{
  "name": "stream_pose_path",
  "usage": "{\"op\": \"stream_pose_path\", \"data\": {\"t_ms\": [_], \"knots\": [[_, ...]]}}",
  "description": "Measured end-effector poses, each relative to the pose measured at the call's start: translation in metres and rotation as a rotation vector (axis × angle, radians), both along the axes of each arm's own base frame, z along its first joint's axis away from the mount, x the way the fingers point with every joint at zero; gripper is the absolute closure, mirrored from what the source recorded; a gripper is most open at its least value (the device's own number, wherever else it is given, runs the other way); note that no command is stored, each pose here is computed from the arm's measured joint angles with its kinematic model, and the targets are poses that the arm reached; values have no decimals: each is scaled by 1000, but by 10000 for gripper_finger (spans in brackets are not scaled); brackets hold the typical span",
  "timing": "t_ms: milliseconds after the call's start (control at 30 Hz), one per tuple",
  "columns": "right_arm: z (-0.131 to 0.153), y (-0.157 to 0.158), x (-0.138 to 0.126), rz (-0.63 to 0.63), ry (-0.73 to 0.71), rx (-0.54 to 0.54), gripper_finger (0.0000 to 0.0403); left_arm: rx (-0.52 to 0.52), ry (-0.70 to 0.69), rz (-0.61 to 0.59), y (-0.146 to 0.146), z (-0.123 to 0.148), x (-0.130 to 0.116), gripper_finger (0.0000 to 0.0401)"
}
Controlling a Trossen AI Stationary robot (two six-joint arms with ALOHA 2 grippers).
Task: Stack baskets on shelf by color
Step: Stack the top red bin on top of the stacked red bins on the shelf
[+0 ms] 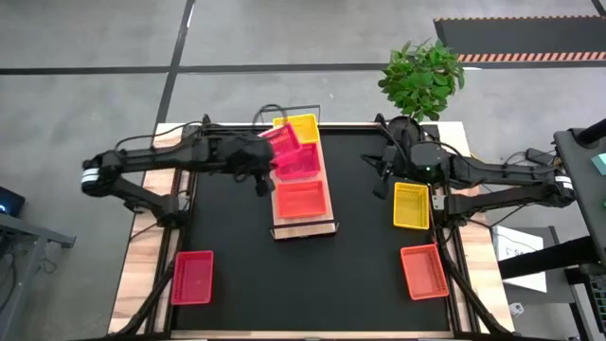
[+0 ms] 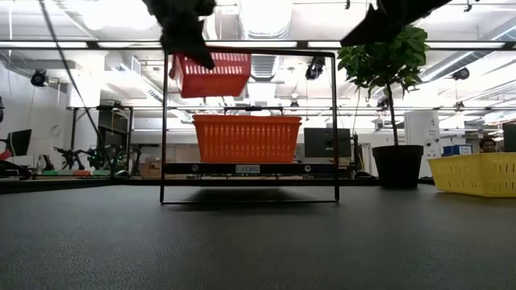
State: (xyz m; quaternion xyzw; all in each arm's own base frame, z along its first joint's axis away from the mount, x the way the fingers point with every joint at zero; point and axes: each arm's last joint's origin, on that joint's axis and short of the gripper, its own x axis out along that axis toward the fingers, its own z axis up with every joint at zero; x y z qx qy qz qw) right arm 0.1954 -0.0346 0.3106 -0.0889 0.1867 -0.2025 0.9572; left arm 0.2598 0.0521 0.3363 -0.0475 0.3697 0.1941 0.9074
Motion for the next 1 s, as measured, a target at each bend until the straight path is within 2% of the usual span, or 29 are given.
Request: {"op": "stream_pose_path", "data": {"t_ms": [167, 400, 567, 800, 900, 1000], "knots": [[-5, 0, -2, 8, 47, -14, 394, 2, 201, -94, 4, 5, 24, 401], [-12, 0, 4, 28, 100, -45, 394, 100, 304, -213, 18, -7, 49, 401], [-12, -1, 5, 29, 101, -45, 394, 153, 287, -258, 22, -15, 59, 401], [-12, -1, 5, 28, 101, -44, 394, 174, 219, -241, 25, -24, 67, 401], [-12, -1, 5, 28, 100, -43, 394, 193, 169, -228, 29, -38, 71, 401], [-12, -1, 5, 22, 94, -29, 394, 191, 183, -221, 33, -57, 69, 401]]}}
